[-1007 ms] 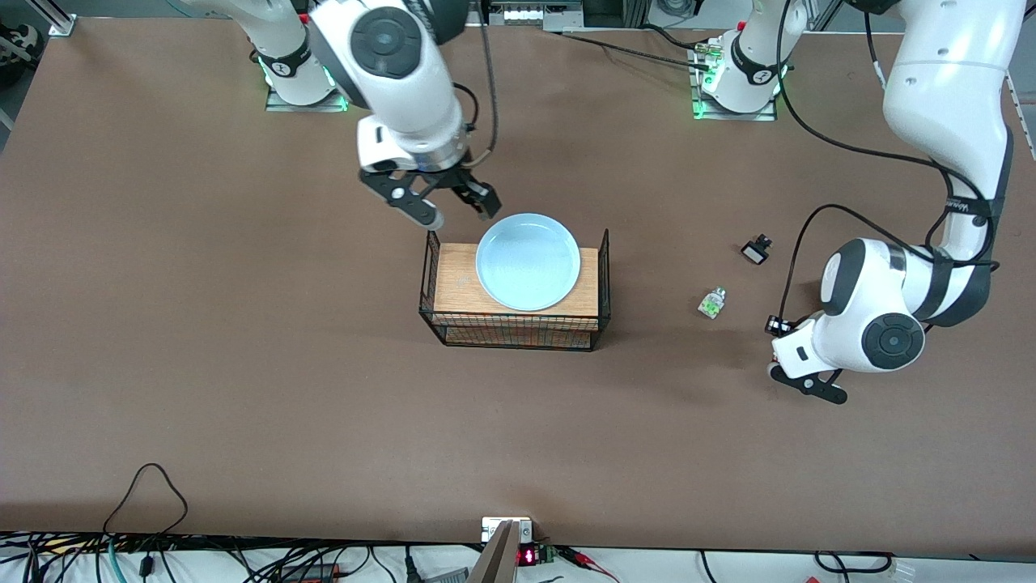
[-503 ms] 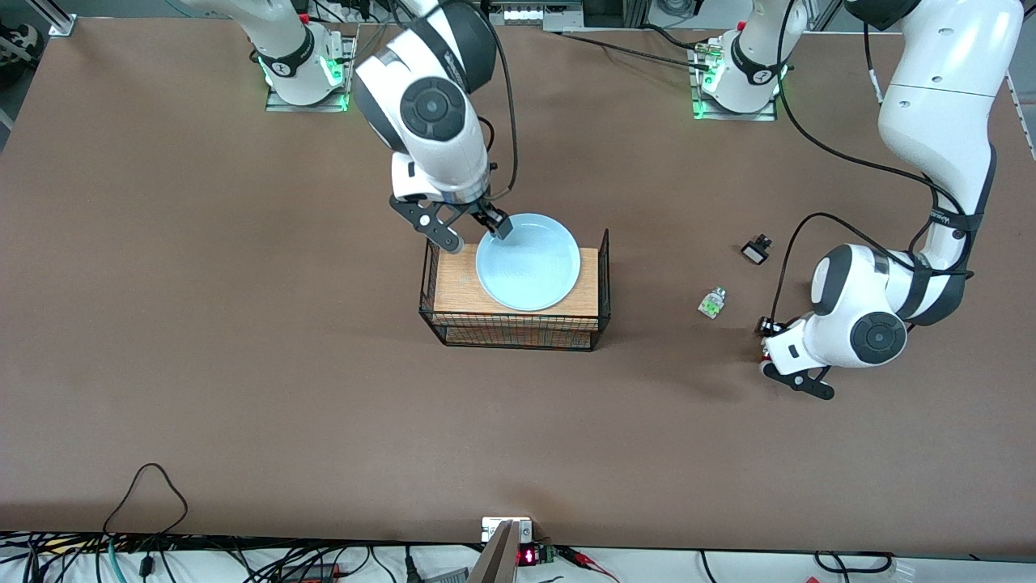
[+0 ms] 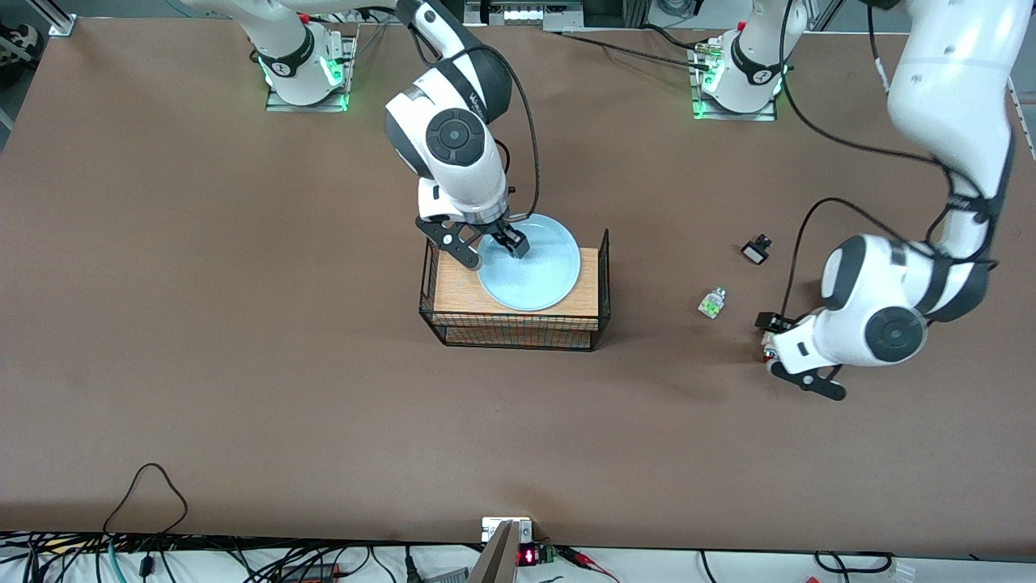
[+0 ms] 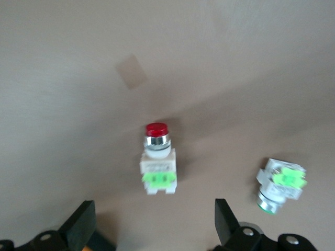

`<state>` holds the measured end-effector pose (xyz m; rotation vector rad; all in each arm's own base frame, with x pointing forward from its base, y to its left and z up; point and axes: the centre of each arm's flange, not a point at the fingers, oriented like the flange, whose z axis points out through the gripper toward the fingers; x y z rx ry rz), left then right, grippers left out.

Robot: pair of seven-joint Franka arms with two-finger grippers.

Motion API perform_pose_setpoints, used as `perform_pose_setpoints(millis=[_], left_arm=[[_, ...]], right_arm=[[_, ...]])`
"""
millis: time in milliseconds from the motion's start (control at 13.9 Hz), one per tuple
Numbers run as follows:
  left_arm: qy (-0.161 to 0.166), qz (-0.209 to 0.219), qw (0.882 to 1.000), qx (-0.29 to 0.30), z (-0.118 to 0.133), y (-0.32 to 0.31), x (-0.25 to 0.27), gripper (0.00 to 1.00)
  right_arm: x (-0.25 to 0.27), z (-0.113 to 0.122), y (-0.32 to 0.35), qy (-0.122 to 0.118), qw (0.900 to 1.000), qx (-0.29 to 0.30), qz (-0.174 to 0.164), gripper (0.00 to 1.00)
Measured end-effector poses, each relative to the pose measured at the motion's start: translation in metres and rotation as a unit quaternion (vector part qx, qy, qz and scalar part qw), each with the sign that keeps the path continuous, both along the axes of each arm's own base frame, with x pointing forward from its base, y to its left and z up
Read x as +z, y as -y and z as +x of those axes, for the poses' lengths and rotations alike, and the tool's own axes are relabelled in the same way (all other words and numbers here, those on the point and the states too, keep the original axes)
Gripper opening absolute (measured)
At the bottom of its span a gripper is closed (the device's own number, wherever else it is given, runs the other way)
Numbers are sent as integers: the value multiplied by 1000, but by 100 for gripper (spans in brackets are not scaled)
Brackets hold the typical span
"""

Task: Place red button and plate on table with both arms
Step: 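Set the red button down with the left gripper while the right gripper grips the plate, then lift the plate off the box with the right gripper while the left gripper withdraws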

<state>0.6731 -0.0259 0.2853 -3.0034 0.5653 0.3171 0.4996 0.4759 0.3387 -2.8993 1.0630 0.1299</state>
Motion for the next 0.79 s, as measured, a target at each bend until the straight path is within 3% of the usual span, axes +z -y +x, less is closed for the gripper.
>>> perform_pose_setpoints(millis=[288,503,791], left_arm=[[35,-2,999,18,-9,1,112,100],[36,3,999,26,-17,2,175,100],[37,-8,999,37,-27,16,236,100]], right_arm=[[1,1,1,0,1000,-1,0,39],[3,-1,-1,1,1000,5,0,9],[13,-2,-1,7,1000,7,5,6]])
